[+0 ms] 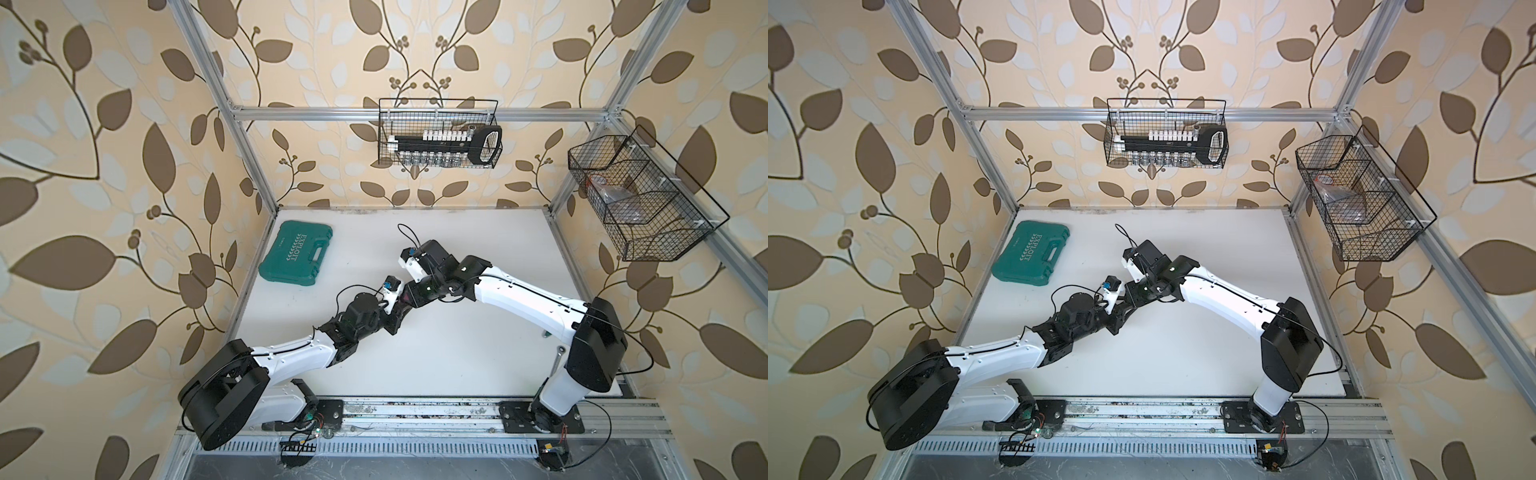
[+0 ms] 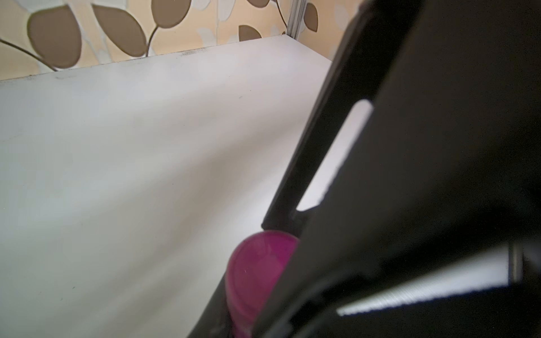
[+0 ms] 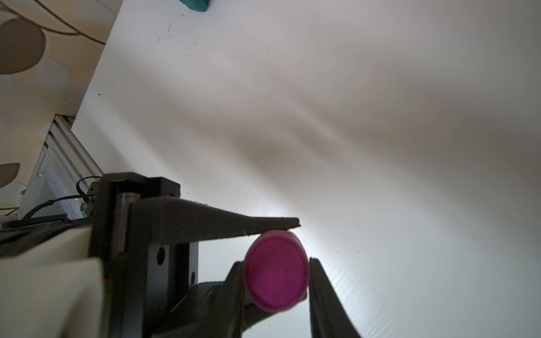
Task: Close the paint jar lid
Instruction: Screw the lid onto the paint jar, then place the paint jar at the center of the board.
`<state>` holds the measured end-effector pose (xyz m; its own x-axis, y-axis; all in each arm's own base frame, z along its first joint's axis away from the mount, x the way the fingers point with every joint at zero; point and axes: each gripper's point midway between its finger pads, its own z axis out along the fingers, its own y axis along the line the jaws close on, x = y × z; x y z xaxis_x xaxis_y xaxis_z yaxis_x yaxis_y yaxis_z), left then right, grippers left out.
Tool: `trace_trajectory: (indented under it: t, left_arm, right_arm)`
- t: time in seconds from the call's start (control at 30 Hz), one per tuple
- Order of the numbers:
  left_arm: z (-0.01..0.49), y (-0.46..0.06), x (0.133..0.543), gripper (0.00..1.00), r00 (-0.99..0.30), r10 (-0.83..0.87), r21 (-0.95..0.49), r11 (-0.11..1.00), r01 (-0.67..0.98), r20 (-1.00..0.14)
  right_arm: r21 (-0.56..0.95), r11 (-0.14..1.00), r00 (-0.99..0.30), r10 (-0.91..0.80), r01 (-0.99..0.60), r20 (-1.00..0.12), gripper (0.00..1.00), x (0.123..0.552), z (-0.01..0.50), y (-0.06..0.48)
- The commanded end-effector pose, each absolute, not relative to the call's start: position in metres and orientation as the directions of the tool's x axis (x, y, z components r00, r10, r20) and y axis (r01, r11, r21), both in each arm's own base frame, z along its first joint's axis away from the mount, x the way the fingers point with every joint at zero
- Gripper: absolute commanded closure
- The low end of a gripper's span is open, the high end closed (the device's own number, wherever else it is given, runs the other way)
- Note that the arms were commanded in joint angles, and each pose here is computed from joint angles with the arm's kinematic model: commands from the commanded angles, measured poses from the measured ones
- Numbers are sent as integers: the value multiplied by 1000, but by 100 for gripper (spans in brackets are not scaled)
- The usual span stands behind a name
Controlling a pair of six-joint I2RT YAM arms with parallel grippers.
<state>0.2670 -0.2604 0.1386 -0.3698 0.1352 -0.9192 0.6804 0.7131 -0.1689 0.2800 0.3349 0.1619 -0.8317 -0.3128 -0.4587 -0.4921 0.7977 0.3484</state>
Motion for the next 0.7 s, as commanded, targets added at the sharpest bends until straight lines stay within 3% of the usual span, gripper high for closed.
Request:
trace_trajectory:
  t: [0.0,0.13,0.3,0.43,0.67]
  left_arm:
    - [216,-286,255,100,-47,78,9,599,801,-996]
    - [210,-275,247,100,-96,54,-53,532,845,-994]
    - [202,-275,233,100,-118,47,-85,444,892,-992]
    - [202,-265,236,100,-72,-2,-64,495,866,-997]
    - [205,-259,237,100,-24,-5,-23,546,838,-1000]
  right_arm:
    - [493,687,-827,-302,-534,-475,52,255,192,366]
    - [495,661,-802,-294,-563,-520,39,258,218,327]
    - [467,646,-772,-328,-604,-545,34,256,241,285]
    - [486,656,-794,-314,-578,-521,33,257,244,271]
    - [505,643,-810,-362,-576,-462,32,244,228,298]
